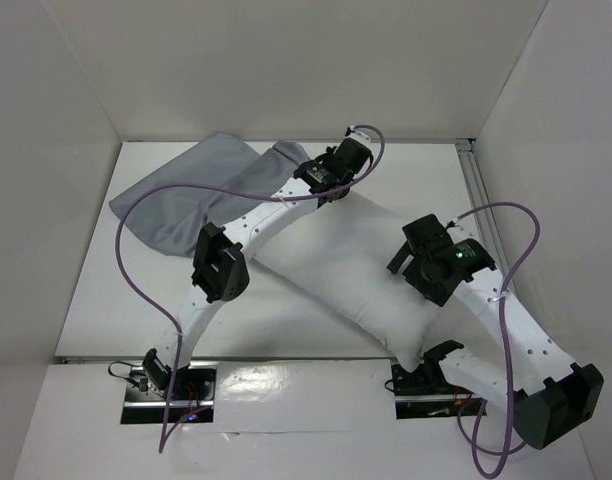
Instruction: Put the pillow into the pillowcase
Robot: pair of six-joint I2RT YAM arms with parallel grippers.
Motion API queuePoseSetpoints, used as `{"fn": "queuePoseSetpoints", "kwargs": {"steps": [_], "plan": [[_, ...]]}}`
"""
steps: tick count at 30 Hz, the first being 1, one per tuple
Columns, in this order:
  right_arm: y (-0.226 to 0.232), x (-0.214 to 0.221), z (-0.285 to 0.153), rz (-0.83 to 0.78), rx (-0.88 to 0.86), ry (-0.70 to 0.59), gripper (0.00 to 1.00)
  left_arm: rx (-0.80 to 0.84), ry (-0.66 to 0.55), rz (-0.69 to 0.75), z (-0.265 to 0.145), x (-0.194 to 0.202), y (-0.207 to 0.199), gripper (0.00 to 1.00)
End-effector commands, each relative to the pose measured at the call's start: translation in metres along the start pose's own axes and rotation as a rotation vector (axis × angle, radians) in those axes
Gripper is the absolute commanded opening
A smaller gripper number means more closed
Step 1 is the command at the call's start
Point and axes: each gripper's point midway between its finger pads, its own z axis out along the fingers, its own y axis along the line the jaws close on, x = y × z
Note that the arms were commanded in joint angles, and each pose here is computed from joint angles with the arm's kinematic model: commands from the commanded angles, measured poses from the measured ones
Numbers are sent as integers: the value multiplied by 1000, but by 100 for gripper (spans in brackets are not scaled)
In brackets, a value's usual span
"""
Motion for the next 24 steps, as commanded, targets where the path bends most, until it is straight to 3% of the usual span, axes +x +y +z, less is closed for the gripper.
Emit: {"fn": "queuePoseSetpoints", "kwargs": {"steps": [1, 2, 3, 4, 5, 9, 14, 17, 20, 22, 23, 24], "plan": [[18, 16, 12, 8, -101, 64, 97, -24, -48, -22, -6, -18, 10, 5], [28, 17, 19, -32, -158, 55, 88, 47, -55, -45, -10, -21, -1, 0], [39, 16, 18, -53, -220, 51, 68, 106, -66, -46, -18, -26, -11, 0], [52, 17, 11, -55, -297, 62, 18, 170, -76, -63, -25, -31, -19, 0], [69, 10, 6, -50, -370, 37, 0, 309, -91, -66, -42, -39, -35, 0], [104, -19, -32, -80, -568, -72, 0, 702, -132, -156, -127, -64, -74, 0], [125, -42, -63, -143, -641, -132, 0, 1207, -131, -295, -254, -69, -110, 0], [129, -45, -65, -149, -649, -142, 0, 1220, -20, -372, -252, -41, -128, 0], [127, -38, -59, -158, -642, -119, 0, 1114, 99, -408, -218, -14, -139, 0], [118, -34, -55, -161, -614, -109, 0, 1026, 99, -399, -202, -14, -135, 1], [116, -33, -54, -163, -605, -102, 0, 1000, 95, -368, -195, -13, -134, 8], [107, -33, -52, -161, -572, -110, 0, 953, 113, -341, -184, -11, -133, 27]]}}
